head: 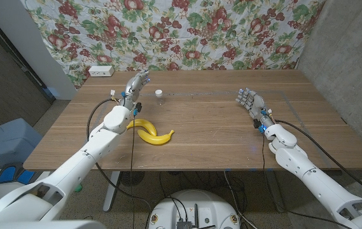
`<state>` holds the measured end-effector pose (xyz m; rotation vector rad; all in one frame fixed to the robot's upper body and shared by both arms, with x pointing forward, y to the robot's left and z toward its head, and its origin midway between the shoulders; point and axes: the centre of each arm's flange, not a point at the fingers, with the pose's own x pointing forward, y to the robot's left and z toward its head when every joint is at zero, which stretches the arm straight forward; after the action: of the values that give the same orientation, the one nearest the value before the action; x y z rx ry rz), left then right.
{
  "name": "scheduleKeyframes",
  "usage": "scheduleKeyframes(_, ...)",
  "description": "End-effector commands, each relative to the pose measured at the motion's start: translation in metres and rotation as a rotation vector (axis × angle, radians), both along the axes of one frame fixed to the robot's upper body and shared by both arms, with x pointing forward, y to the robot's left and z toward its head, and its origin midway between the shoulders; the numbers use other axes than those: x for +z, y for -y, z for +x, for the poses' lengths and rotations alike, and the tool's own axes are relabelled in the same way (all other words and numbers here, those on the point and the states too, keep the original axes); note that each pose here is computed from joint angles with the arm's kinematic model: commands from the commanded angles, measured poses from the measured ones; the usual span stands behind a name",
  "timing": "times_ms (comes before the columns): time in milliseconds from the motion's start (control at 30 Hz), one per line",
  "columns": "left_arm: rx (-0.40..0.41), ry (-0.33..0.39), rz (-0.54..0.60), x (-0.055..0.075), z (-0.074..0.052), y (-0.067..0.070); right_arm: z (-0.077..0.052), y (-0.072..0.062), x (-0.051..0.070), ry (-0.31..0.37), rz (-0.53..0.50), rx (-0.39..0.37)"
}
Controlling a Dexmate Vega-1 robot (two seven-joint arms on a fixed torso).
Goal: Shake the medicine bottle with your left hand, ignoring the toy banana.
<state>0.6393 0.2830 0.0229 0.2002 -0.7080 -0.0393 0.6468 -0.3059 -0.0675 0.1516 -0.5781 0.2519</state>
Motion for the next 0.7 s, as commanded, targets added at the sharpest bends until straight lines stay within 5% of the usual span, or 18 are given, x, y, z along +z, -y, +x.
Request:
scheduleKeyframes(33, 0.069, -0.013, 0.06, 0.007, -0.001, 0.0, -0.001, -0.003, -0.001, 0.002, 0.0, 0.0)
scheduleKeyframes(700, 0.217, -0.016, 0.156, 0.014, -0.01, 0.011, -0.009, -0.005, -0.008, 0.001, -0.004, 0.002)
